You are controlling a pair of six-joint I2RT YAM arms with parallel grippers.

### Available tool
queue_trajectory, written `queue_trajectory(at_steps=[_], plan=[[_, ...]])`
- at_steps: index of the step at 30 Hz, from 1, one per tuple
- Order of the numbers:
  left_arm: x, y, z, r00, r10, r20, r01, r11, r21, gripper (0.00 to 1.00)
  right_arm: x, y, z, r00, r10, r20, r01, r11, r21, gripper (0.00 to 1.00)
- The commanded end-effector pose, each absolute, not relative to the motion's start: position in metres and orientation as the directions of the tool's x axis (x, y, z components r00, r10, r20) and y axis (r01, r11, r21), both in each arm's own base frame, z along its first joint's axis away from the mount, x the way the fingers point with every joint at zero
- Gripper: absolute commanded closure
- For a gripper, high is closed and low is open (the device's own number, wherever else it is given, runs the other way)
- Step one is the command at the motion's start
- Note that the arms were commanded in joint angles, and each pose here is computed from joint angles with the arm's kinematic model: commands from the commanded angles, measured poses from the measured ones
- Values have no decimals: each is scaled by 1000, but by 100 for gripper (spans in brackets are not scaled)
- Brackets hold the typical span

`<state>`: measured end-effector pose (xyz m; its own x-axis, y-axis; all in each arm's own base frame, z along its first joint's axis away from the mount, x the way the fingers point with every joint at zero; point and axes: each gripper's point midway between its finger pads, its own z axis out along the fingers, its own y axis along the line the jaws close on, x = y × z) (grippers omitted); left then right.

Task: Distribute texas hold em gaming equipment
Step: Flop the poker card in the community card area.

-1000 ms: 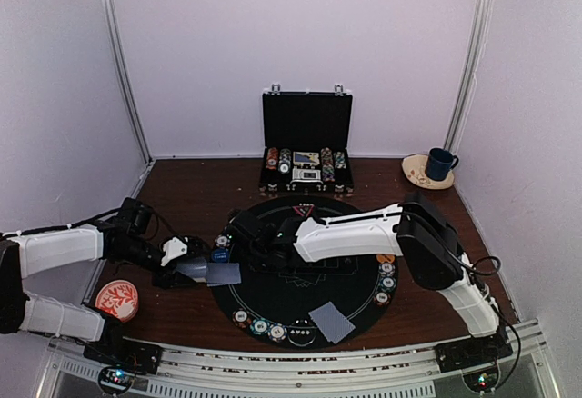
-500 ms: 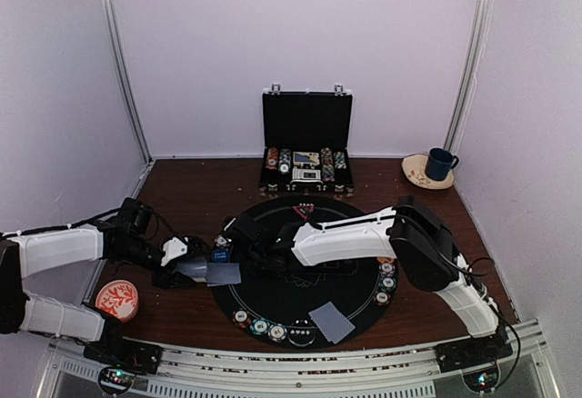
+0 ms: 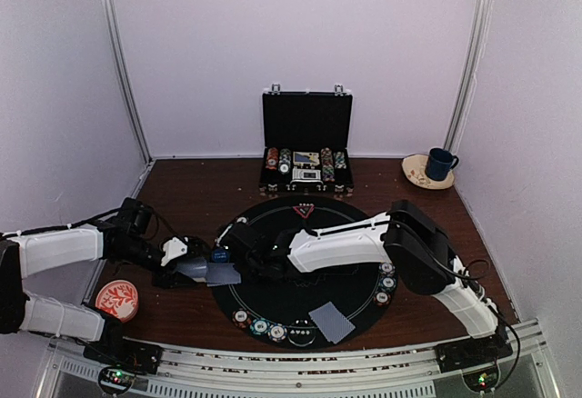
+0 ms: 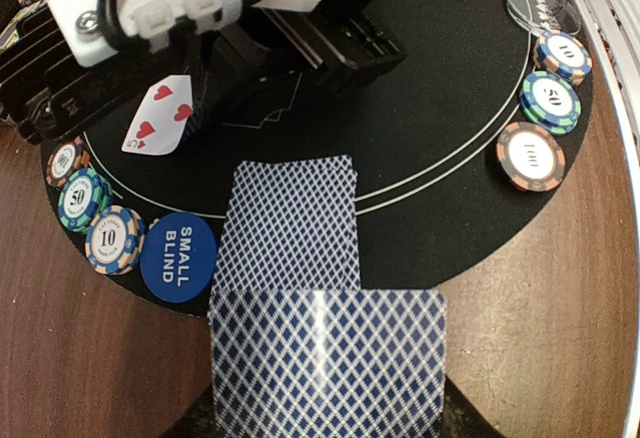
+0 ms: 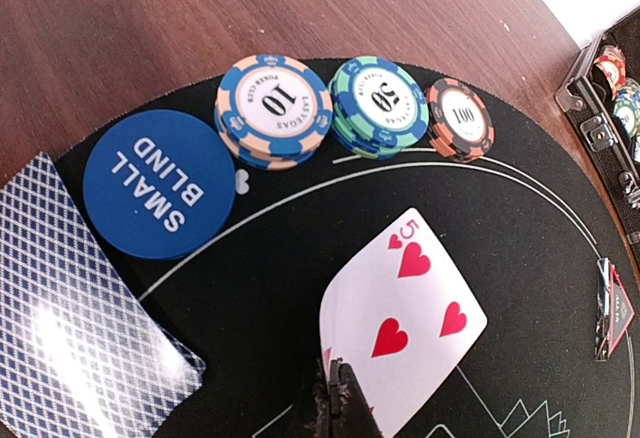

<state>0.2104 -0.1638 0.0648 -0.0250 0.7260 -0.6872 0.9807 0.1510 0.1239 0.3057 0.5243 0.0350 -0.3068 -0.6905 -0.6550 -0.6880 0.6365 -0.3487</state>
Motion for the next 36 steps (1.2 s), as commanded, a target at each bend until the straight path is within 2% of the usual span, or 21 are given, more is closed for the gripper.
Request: queue_trajectory(at_steps=[1, 13, 36], plan=[[216, -165, 71, 1, 716, -698, 976, 151, 156, 89, 303, 530, 28, -294, -706, -644, -693, 622, -366, 98], [216, -165, 71, -1, 716, -698, 976, 152, 154, 89, 295, 531, 31, -272, -729, -628, -707, 594, -383, 85], [217, -165, 72, -1, 715, -699, 975, 156, 157, 89, 281, 518, 45, -249, -757, -604, -715, 565, -413, 69]])
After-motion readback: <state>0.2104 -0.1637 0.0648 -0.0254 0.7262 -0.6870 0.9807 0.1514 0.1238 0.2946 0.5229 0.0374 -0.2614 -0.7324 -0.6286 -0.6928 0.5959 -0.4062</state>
